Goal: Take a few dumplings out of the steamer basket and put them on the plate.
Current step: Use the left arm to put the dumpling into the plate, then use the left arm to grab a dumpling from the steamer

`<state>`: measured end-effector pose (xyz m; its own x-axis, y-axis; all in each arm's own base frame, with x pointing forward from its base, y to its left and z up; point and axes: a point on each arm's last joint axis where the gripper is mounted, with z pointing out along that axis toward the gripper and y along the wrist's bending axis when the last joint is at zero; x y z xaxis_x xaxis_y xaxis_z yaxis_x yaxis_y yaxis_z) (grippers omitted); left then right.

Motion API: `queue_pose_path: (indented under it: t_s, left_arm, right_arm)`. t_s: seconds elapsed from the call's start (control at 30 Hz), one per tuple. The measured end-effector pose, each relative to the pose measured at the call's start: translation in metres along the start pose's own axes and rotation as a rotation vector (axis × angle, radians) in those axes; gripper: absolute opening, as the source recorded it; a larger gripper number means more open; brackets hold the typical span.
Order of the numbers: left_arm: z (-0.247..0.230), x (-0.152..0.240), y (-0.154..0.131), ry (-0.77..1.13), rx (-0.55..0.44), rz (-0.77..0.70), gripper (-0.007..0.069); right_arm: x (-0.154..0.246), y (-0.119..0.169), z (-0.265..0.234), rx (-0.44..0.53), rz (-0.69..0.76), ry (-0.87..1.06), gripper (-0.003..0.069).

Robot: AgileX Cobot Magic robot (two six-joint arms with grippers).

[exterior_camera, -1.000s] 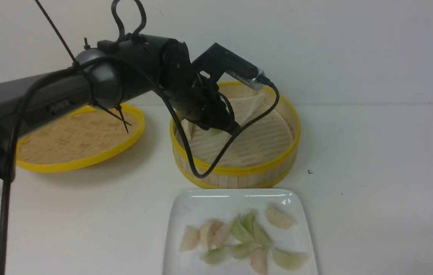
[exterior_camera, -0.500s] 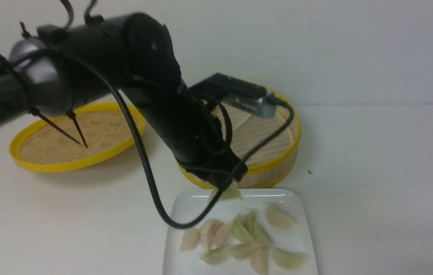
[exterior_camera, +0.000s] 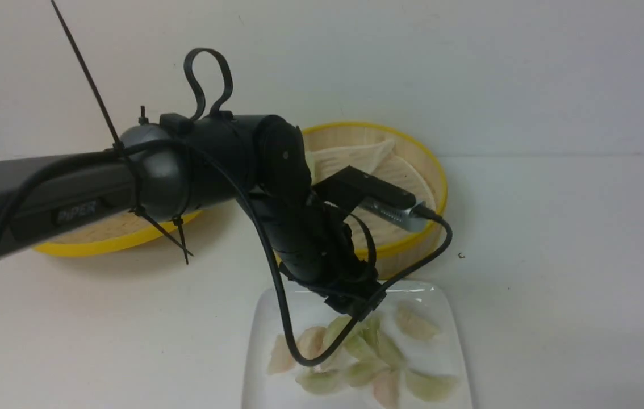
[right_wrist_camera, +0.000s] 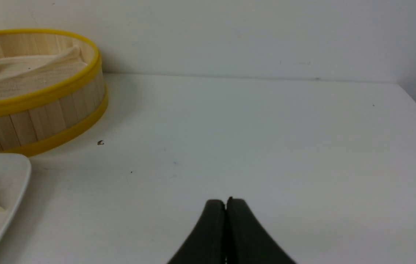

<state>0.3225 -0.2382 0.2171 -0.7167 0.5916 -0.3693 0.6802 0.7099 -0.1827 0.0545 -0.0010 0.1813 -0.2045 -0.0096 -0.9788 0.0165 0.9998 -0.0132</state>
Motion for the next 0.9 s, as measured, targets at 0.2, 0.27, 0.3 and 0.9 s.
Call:
queue_pose_path:
  t_s: [0.2, 0.27, 0.3, 0.9]
  left_arm:
    - [-0.041, -0.038, 0.032, -0.167, -0.158, -0.174, 0.0464]
    - [-0.051, -0.05, 0.055, -0.221, -0.213, -0.24, 0.0443]
    - [-0.053, -0.054, 0.066, -0.235, -0.231, -0.257, 0.0436]
    - [0.034, -0.076, 0.142, -0.169, -0.489, -0.178, 0.0424]
  right_arm:
    - [0.0, 0.0, 0.0, 0.0, 0.0, 0.0, -0.0013]
    - [0.0, 0.0, 0.0, 0.0, 0.0, 0.0, -0.0013]
    - [0.0, 0.0, 0.0, 0.0, 0.0, 0.0, -0.0013]
    - [0.0, 0.0, 0.0, 0.0, 0.0, 0.0, -0.0013]
